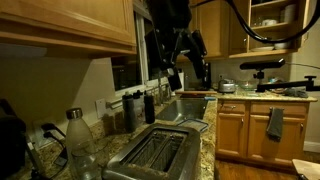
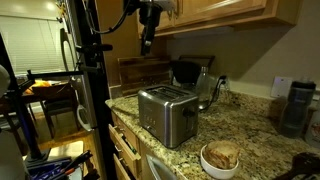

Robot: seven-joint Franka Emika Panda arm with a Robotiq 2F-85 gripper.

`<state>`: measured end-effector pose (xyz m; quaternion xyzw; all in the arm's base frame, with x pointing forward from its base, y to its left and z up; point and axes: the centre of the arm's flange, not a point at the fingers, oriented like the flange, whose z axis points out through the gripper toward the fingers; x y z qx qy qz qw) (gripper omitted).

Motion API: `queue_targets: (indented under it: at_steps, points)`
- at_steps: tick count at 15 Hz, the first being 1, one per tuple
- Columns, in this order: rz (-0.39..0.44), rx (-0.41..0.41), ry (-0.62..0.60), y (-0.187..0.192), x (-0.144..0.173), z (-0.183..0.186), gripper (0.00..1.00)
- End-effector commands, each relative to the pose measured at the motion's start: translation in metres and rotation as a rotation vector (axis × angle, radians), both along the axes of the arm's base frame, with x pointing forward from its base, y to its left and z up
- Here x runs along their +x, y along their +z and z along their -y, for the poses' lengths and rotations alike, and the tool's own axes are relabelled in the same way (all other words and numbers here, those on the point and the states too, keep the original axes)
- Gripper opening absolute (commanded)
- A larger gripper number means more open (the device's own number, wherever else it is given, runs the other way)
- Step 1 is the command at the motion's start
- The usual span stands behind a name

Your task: Put one slice of bread in each of the slots on the toaster

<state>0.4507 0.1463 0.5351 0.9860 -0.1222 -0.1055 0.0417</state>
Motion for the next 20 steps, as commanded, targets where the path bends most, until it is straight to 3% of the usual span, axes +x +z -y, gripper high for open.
queue_targets:
  at_steps: [1,6,11,20]
  points:
    - [0.000,0.000,0.000,0.000,0.000,0.000,1.00]
    - [0.000,-0.002,-0.008,-0.001,0.001,0.000,1.00]
    - [0.004,-0.052,-0.109,-0.002,0.003,0.009,1.00]
    - [0.059,-0.202,-0.499,-0.016,0.002,0.035,1.00]
